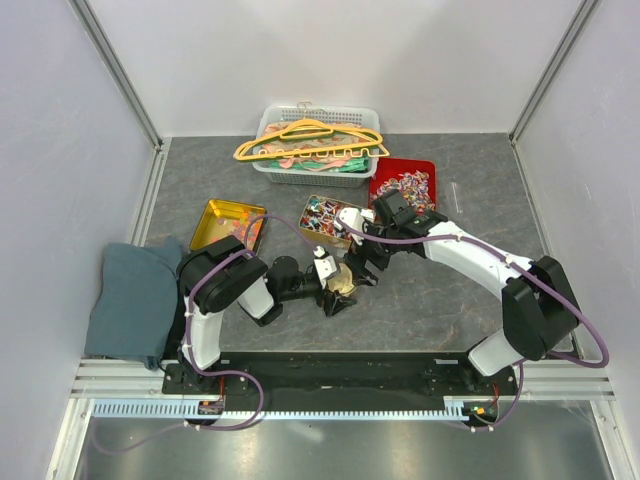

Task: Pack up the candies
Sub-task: Close the bottle lid on the packing bottle.

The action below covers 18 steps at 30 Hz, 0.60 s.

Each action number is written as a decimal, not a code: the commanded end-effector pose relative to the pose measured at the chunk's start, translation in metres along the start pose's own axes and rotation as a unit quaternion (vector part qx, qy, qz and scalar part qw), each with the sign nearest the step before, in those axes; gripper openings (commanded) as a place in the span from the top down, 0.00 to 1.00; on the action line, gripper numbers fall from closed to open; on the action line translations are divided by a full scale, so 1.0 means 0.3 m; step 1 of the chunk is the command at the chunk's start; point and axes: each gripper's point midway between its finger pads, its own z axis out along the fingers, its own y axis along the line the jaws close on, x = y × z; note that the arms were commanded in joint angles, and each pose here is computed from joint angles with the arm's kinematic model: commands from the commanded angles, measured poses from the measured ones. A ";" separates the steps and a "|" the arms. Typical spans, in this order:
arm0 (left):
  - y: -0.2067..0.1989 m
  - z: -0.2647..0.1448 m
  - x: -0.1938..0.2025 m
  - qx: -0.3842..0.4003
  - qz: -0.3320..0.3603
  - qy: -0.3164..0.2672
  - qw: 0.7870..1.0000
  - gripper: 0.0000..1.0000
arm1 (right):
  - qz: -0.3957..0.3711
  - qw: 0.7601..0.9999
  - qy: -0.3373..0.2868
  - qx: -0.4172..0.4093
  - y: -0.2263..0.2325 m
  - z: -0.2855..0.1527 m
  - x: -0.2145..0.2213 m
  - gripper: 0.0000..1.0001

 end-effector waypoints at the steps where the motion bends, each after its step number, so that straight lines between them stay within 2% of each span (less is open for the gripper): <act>1: 0.011 -0.006 -0.238 -0.005 0.090 -0.135 0.987 0.00 | -0.001 0.999 -0.033 0.036 -0.047 -0.016 -0.075 0.05; 6: -0.014 -0.022 -0.244 0.009 0.096 -0.133 0.986 0.00 | 0.003 0.999 -0.024 0.041 -0.060 -0.004 -0.059 0.05; 10: -0.034 -0.018 -0.203 0.029 0.084 -0.101 0.991 0.00 | 0.004 0.999 -0.023 0.042 -0.062 -0.003 -0.056 0.05; 18: -0.011 -0.020 -0.174 0.015 0.103 -0.071 0.992 0.01 | 0.012 0.999 -0.022 0.040 -0.068 0.014 -0.058 0.05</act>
